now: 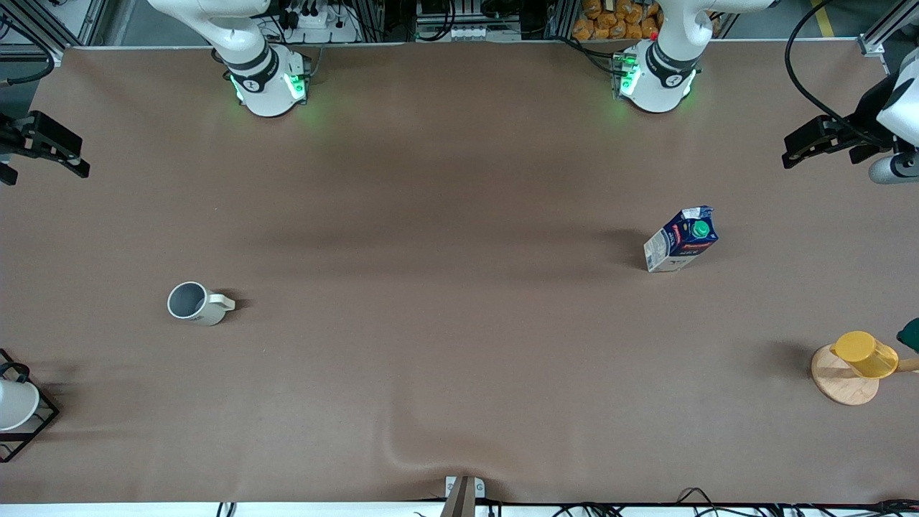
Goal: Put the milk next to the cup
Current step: 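Move the left gripper toward the blue milk carton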
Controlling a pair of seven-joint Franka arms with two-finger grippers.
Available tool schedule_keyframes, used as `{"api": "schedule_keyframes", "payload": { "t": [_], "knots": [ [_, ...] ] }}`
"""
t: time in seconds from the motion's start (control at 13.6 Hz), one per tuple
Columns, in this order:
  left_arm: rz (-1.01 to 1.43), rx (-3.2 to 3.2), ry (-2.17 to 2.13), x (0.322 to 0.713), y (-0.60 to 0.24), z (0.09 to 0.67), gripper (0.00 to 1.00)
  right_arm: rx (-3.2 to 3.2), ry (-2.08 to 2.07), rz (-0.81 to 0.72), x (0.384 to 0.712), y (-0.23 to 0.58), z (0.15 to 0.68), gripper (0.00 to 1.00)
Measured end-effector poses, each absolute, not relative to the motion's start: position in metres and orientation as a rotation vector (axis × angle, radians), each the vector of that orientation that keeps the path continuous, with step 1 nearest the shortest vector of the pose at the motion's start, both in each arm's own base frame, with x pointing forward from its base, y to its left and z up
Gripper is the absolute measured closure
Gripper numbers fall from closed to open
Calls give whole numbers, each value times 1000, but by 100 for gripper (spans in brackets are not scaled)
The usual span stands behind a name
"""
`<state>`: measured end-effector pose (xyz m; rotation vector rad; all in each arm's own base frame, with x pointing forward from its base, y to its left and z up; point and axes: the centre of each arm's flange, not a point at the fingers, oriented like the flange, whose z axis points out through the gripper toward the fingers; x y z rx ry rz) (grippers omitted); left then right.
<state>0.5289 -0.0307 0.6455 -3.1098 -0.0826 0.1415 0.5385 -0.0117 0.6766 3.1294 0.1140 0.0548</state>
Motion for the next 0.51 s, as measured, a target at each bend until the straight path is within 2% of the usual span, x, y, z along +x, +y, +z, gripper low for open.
{"api": "schedule_keyframes", "payload": {
  "t": [0.51],
  "knots": [
    [140, -3110, -81, 529, -30, 646, 0, 3133, 11, 51, 538, 13, 676, 0]
  ]
}}
